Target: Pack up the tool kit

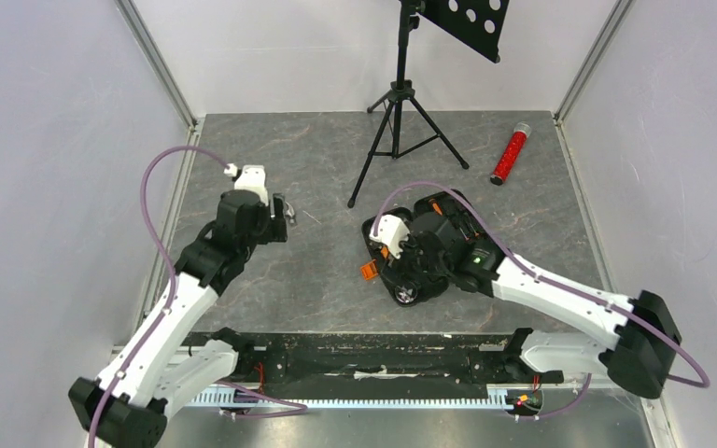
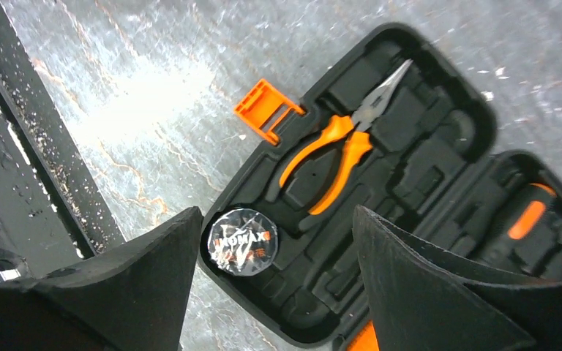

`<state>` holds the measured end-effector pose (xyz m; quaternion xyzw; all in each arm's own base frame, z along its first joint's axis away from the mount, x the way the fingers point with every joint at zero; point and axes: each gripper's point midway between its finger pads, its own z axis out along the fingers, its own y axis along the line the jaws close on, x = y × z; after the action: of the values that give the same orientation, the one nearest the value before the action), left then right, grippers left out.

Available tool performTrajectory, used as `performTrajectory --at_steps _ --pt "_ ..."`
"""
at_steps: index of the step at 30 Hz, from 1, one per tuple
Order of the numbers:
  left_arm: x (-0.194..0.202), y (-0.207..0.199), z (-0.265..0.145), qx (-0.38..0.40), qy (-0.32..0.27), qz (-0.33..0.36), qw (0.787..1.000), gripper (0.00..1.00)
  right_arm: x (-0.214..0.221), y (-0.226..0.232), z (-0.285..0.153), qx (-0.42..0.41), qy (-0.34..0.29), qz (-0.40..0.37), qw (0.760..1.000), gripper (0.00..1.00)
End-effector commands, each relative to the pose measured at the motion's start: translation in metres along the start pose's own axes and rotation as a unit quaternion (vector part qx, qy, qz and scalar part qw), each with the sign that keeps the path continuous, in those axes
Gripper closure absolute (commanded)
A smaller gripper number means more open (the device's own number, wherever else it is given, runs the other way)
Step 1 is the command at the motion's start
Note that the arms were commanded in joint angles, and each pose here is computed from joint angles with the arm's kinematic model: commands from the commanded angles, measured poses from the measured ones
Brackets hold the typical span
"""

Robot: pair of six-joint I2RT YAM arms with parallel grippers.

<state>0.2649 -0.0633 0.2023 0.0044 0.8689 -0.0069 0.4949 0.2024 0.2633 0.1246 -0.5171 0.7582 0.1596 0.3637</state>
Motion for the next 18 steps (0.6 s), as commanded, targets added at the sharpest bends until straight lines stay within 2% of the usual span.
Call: performTrajectory --at_steps 1,5,8,13,18 --pt "-0.021 -0.008 0.016 0.007 0.034 0.066 0.997 0.2 -0.026 -0.016 -0.025 0.036 -0.055 -0.011 0.998 0.21" --pt "-0.003 0.012 0.065 -0.052 0.135 0.109 0.983 0.2 -0.015 -0.014 -0.029 0.04 -0.059 -0.008 0.997 0.2" --pt "0.006 0.024 0.099 -0.053 0.193 0.094 0.975 0.18 -0.008 -0.008 -0.031 0.032 -0.063 -0.005 0.997 0.2" --pt "0.017 0.04 0.141 -0.025 0.242 0.1 0.965 0.1 0.001 -0.002 -0.032 0.025 -0.069 -0.003 0.997 0.19" --pt "0.034 0.066 0.171 -0.041 0.283 0.11 0.952 0.09 0.003 0.001 -0.032 0.018 -0.072 -0.002 0.997 0.2"
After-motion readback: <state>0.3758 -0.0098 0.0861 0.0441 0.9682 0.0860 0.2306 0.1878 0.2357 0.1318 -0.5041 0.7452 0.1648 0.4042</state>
